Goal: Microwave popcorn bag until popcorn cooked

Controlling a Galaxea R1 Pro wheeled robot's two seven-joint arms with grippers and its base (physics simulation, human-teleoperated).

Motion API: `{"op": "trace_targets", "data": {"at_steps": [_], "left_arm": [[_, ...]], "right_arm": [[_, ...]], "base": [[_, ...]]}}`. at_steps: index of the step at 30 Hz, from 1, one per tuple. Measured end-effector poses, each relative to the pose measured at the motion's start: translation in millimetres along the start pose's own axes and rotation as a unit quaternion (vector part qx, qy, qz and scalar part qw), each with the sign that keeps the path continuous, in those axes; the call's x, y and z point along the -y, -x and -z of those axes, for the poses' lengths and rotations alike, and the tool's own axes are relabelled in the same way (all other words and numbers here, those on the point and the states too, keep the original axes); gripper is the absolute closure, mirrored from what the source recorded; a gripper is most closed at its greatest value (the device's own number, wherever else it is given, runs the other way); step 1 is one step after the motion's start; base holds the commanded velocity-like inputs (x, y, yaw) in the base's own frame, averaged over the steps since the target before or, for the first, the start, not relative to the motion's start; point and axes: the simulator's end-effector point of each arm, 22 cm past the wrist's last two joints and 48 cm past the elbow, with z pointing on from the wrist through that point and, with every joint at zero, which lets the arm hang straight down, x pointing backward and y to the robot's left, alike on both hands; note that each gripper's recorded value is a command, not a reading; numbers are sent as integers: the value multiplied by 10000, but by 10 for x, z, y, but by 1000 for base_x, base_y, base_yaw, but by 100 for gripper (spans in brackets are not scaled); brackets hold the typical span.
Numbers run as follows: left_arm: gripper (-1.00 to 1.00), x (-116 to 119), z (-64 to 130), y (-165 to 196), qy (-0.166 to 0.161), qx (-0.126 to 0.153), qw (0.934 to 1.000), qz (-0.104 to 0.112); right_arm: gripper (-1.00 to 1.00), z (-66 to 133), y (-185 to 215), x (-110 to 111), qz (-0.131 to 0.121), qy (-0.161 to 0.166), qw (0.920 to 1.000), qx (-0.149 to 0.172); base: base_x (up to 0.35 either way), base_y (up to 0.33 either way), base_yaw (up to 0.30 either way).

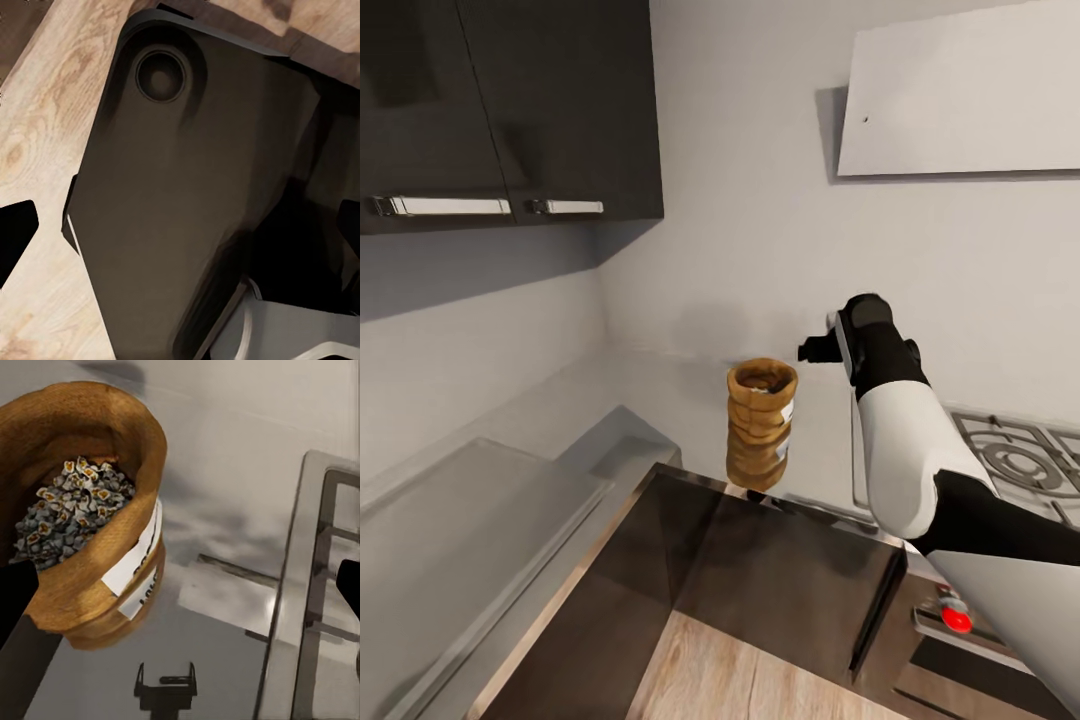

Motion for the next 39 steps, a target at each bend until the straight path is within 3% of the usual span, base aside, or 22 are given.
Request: {"op": "trace_targets", "data": {"at_steps": [10,16,39], "left_arm": [[-100,-15,0,1,5,0,10000,-18],[-100,-15,-1,1,6,-1,10000,-14],[-100,-13,-1,2,2,0,10000,-25]], "right_arm": [[-100,-126,-207,-93,112,52,9995,-295],[-100,-263,-467,-220,252,154,9975,-649],[-100,-281,-506,-255,246,210,9970,-699]], "base": [[207,0,0],[98,0,0],[92,0,0]]}}
